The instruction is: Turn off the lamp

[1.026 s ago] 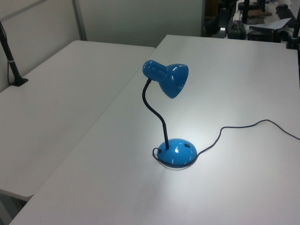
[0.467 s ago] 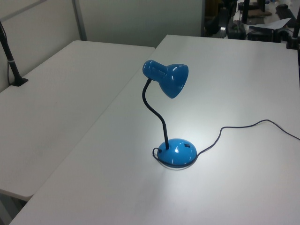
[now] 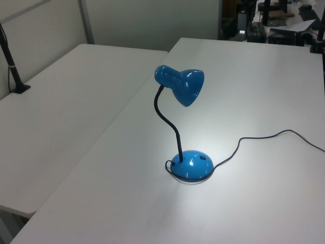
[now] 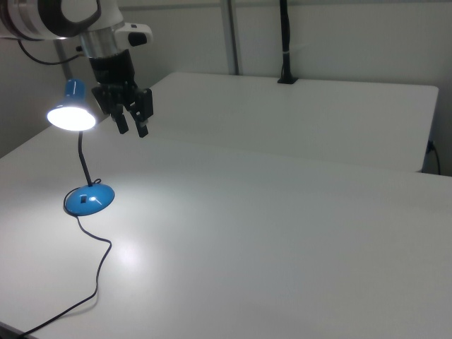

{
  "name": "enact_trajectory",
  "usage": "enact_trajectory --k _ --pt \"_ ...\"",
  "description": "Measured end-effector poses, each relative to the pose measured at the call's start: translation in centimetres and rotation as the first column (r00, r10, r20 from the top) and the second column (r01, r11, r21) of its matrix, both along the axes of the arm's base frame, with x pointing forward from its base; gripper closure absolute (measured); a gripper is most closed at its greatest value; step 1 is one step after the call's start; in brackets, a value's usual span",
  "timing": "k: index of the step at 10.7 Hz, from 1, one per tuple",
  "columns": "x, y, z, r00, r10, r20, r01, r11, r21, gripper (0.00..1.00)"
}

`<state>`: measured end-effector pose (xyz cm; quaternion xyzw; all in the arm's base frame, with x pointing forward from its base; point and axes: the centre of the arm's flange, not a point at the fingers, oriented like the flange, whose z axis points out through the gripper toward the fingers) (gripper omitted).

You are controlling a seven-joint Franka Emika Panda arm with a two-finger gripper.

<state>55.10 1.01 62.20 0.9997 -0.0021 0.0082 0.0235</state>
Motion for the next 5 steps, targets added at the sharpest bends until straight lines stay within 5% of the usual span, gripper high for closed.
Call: enact_trajectory --k 4,5 --pt "0.01 0.00 -0.01 1.000 0.012 -0.001 -0.012 1.000 0.000 0.98" --pt "0.01 0.00 -0.03 1.000 0.018 -0.001 -0.018 1.000 0.000 0.99"
